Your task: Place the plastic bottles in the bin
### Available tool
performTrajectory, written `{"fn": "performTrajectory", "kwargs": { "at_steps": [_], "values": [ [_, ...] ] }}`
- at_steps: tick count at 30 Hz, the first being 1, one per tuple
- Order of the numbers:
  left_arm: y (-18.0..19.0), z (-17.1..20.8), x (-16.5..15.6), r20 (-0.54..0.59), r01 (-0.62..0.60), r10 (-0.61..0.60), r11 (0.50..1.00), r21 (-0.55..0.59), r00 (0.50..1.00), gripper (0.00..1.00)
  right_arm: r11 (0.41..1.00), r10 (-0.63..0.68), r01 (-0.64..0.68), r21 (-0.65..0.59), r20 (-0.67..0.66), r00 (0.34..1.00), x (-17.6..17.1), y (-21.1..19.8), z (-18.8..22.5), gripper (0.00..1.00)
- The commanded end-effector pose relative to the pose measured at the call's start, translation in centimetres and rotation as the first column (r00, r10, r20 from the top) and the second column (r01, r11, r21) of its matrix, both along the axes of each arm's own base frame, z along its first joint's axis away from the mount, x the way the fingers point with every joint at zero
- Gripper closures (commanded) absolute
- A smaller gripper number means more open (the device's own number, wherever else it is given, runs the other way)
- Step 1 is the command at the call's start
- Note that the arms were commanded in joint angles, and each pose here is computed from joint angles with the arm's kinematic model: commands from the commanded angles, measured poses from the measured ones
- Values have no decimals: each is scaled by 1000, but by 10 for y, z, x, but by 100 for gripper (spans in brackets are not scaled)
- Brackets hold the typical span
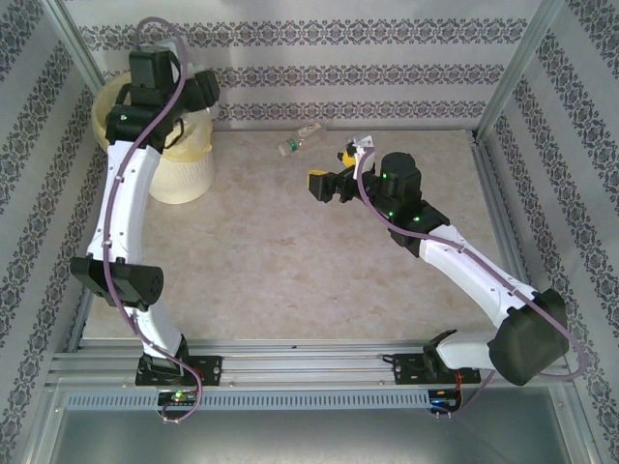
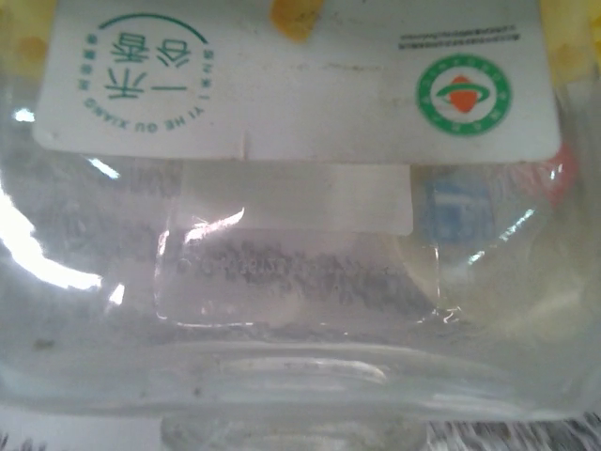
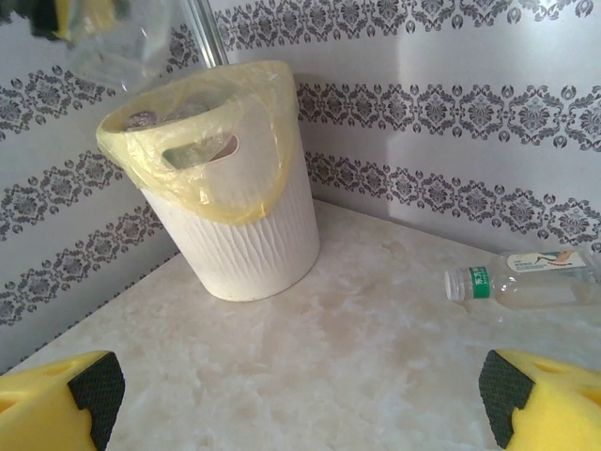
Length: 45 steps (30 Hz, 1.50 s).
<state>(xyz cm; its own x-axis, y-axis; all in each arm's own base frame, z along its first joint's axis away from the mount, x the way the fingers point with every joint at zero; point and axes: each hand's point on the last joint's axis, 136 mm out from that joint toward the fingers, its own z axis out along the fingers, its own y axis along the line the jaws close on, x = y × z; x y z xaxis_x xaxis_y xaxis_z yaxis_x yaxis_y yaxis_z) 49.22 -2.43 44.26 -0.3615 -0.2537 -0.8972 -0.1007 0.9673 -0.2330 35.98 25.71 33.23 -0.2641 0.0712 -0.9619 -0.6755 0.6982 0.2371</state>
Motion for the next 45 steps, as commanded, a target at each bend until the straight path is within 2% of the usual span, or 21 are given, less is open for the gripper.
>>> {"fn": "performTrajectory", "kwargs": {
  "at_steps": [1,6,13,18,20,21,24,26,37,40,45],
  "values": [
    [31,15,15,70,-95,91,994,61,993,36,1000,-19,19,-6,41,999,2,1,13,2],
    [73,7,32,64,-223,217,968,116,974,37,1000,-25,26,-5,41,999,2,0,14,2],
    [115,-23,57,18,-300,299,950,85,954,36,999,-41,42,-18,43,998,0,-5,15,2],
    [148,-50,73,-29,-346,345,937,-51,938,35,998,-51,52,-27,38,998,0,-7,13,2],
    [154,-59,81,-42,-348,346,934,-84,937,32,998,-57,58,-30,36,998,0,-8,11,2],
    [156,-64,85,-47,-348,345,933,-96,937,27,998,-57,58,-31,35,998,1,-8,11,2],
    [154,-68,95,-52,-314,309,941,-130,950,7,998,-59,61,-33,32,998,1,-8,11,2],
    [150,-62,94,-45,-294,290,946,-134,956,0,997,-61,62,-33,31,998,2,-8,11,2],
    [128,-28,77,2,-199,203,961,-194,979,0,998,-61,62,-29,18,998,5,-5,8,2],
    [126,-31,80,2,-186,190,962,-202,982,0,998,-59,60,-33,12,998,6,-5,5,2],
    [114,-34,97,36,-95,107,967,-234,994,0,997,-67,68,-35,12,998,5,-7,5,2]
  ]
}}
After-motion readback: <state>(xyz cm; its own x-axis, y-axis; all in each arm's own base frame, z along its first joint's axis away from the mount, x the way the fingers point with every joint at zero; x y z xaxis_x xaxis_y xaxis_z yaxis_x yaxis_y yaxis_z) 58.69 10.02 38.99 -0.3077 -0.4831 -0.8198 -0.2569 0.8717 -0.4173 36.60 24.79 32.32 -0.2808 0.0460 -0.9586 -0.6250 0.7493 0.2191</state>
